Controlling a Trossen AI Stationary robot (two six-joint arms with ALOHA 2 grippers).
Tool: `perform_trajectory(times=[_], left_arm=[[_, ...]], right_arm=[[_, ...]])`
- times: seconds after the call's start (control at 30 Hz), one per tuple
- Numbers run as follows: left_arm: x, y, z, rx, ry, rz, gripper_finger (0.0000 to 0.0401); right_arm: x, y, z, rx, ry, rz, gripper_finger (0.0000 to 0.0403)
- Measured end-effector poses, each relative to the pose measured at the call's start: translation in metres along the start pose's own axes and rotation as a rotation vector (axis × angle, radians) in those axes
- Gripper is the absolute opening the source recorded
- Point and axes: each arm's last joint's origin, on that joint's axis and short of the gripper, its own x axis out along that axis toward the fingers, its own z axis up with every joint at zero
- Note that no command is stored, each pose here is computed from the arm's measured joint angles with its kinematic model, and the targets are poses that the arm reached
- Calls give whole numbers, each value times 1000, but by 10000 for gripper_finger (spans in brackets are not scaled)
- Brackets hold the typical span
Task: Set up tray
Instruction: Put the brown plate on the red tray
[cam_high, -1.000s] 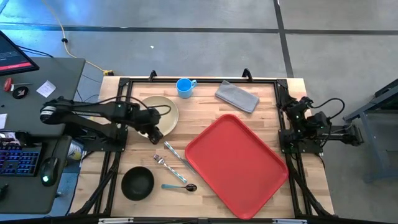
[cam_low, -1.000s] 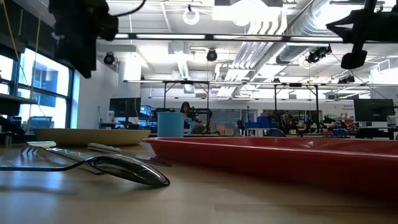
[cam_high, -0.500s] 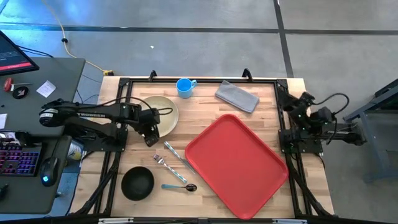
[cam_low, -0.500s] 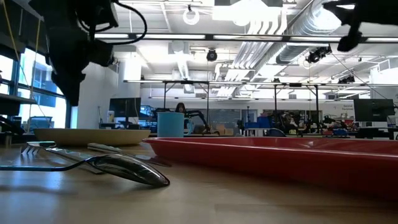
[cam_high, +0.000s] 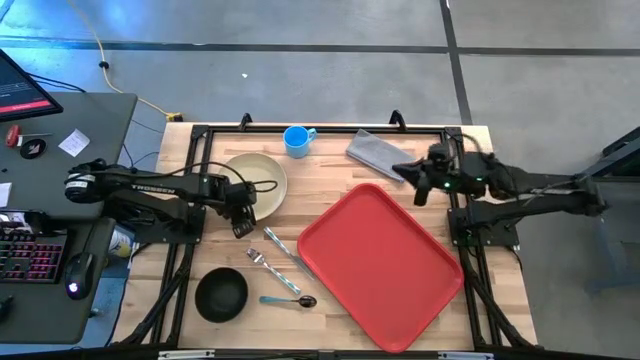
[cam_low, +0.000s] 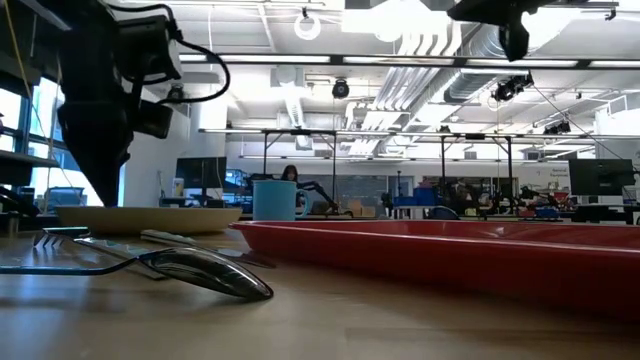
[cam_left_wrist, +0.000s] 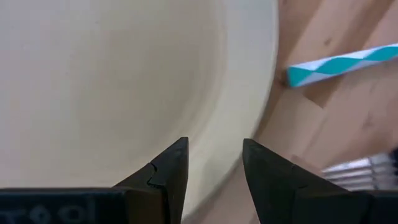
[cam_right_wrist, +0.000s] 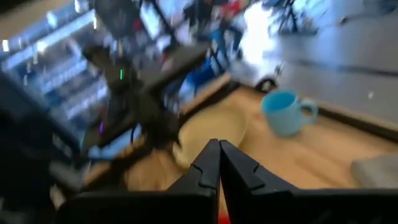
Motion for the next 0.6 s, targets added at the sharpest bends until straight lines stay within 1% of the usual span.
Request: perform_trajectory(times=[0.07, 0.13, 0.2, 0.27, 0.33, 0.43, 0.53, 0.6], left_arm=[[2, 1, 0, 0, -18, 15, 184], [2, 1, 1, 6, -35, 33, 184], [2, 0, 3, 5, -53, 34, 184], [2, 0, 4, 5, -69, 32, 184], [5, -1, 6, 9, -62, 34, 184], [13, -2, 6, 13, -10, 45, 184], [23, -4, 9, 11, 12, 48, 184], [29, -5, 12, 2, 11, 59, 184]], right_arm=[[8, 4, -1, -12, 68, 7, 7], [15, 6, -2, -12, 123, 10, 25], [21, 8, -4, -5, 160, 12, 54], [28, 8, -8, 26, 194, -2, 93], [32, 7, -11, 63, 212, -18, 132], [37, 8, -12, 100, 215, -25, 180], [38, 8, -13, 109, 218, -28, 212], [38, 8, -13, 109, 218, -28, 223]])
